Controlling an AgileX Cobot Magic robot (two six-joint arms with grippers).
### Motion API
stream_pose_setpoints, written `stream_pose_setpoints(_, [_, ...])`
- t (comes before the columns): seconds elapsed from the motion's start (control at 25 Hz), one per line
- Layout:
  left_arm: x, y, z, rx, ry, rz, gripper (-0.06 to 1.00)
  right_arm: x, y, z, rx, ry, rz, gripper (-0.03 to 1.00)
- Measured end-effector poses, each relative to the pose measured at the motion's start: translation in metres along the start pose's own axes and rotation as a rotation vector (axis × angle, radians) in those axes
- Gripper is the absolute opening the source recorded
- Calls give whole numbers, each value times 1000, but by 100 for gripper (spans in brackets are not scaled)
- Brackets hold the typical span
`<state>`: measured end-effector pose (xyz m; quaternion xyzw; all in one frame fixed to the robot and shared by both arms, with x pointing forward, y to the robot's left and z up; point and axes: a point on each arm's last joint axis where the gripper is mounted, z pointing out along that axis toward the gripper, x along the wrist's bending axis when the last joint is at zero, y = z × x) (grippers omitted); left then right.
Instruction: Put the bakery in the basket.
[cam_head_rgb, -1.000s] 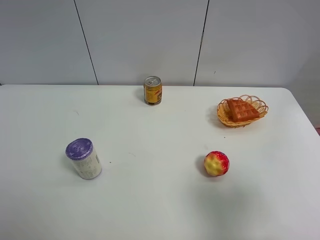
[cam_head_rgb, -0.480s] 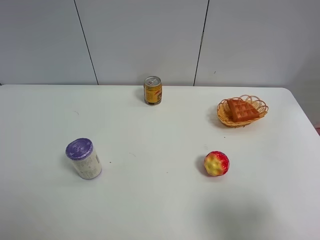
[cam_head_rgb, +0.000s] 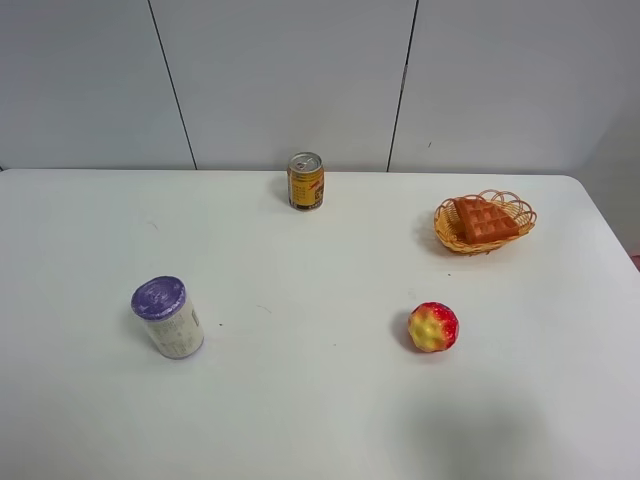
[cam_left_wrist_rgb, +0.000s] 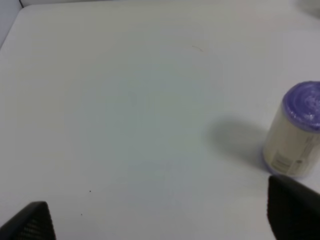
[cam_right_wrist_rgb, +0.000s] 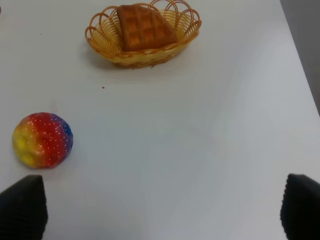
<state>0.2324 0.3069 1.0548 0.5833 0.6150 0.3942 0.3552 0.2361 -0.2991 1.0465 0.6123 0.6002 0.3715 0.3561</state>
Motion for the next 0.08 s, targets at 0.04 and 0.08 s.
stream_pose_setpoints(0.04, [0,0,0,0,0,0,84,0,0,0,0,5,3,92])
stream_pose_setpoints(0.08, [0,0,0,0,0,0,84,0,0,0,0,5,3,92])
